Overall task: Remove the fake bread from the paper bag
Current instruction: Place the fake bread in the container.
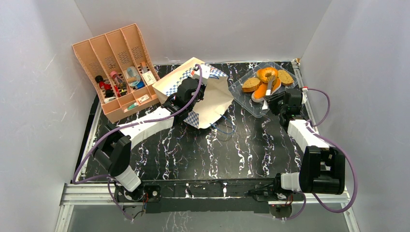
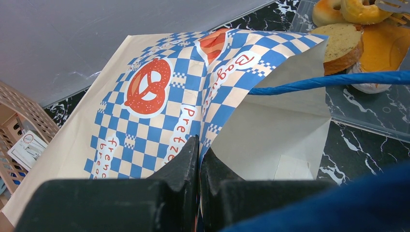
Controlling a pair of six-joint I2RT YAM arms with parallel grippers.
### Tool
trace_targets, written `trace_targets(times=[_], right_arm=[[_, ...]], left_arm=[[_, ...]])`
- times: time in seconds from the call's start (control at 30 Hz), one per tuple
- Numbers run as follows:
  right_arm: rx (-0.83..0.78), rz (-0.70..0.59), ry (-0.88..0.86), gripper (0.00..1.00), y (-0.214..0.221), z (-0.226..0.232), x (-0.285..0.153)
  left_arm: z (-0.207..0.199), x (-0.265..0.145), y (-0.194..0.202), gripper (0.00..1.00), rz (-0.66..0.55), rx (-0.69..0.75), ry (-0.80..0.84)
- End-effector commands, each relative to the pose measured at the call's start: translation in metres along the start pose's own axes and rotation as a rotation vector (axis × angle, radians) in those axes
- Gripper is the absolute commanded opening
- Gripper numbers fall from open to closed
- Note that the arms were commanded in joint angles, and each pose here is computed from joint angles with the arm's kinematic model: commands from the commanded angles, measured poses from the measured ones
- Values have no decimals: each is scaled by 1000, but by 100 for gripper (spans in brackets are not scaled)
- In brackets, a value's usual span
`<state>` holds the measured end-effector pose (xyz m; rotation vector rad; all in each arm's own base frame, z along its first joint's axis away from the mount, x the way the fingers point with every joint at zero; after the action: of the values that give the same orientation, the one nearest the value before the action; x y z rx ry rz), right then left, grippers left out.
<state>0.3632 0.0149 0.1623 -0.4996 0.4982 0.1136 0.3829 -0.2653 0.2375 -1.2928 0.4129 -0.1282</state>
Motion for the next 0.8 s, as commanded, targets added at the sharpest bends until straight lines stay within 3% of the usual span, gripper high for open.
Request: trace_targets(times=[0.0,0.4,0.77], right_arm=[[12,-92,-94,3,-22,23,-5],[31,-70,-86,36,-20,17,-8],[34,-82,-108,34,-22,20,-25]], left_arm=[[10,-15,-33,0,-89,-43,-5],[11,-18,-39,0,-91,-51,-5],[10,-19,-42,0,-85,-45,-8]])
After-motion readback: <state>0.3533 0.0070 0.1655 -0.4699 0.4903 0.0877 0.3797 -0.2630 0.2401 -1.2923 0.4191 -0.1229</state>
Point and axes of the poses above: each gripper's point midway between its finger pads, its own x axis out along the fingers, its own z axis along the line the jaws close on, y = z × x, the point moved 4 cm from there along -x, back along the fingers, and after that the axes turned 1 degree about x, right-handed, at the moved point
